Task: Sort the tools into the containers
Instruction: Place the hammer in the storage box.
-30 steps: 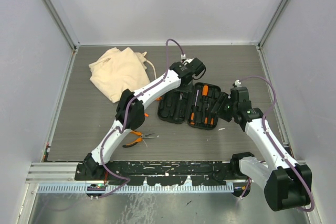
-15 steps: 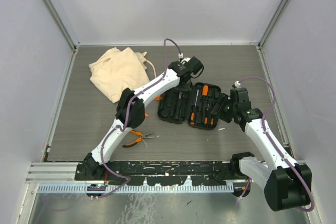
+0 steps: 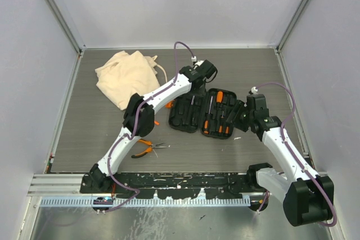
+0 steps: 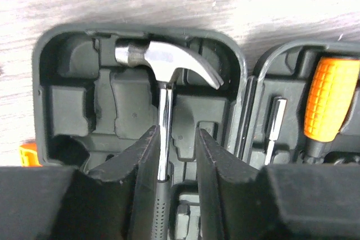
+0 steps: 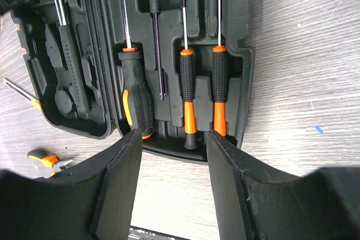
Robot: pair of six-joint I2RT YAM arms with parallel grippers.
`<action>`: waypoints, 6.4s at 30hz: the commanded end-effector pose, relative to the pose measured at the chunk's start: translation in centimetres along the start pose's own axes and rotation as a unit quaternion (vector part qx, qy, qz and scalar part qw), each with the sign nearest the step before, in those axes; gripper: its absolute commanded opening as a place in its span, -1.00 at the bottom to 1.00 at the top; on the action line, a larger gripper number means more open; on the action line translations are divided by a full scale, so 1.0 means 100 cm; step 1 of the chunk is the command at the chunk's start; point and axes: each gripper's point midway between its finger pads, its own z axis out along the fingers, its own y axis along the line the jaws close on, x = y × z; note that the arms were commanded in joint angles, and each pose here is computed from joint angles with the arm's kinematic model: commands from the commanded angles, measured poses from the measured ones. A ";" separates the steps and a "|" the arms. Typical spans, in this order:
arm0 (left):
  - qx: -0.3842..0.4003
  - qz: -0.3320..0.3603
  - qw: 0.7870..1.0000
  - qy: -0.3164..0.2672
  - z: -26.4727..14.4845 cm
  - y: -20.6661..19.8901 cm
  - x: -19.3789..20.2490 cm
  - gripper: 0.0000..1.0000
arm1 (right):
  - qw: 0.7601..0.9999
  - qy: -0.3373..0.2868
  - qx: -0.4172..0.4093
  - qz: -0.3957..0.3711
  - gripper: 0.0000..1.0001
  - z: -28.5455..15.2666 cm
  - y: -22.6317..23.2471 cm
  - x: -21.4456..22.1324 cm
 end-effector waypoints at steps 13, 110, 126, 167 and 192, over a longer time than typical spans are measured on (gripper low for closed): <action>0.096 0.013 0.994 -0.048 -0.087 0.022 0.012 -0.16 | 0.999 -0.030 -0.022 -0.027 0.11 -0.005 0.017 -0.025; 0.235 -0.045 0.967 -0.092 -0.099 0.025 0.075 -0.13 | 0.991 0.060 0.025 -0.115 -0.53 0.178 0.150 -0.074; 0.241 -0.047 0.965 -0.096 -0.104 0.018 0.064 -0.15 | 0.988 0.076 0.053 -0.122 -0.84 0.195 0.130 -0.062; 0.117 0.009 0.993 0.029 -0.026 0.022 0.128 -0.91 | 0.984 0.097 0.074 -0.132 -0.99 0.208 0.112 -0.048; 0.123 0.019 0.992 0.018 -0.041 0.022 0.119 -0.98 | 0.969 0.140 0.137 -0.153 -0.99 0.220 0.063 -0.016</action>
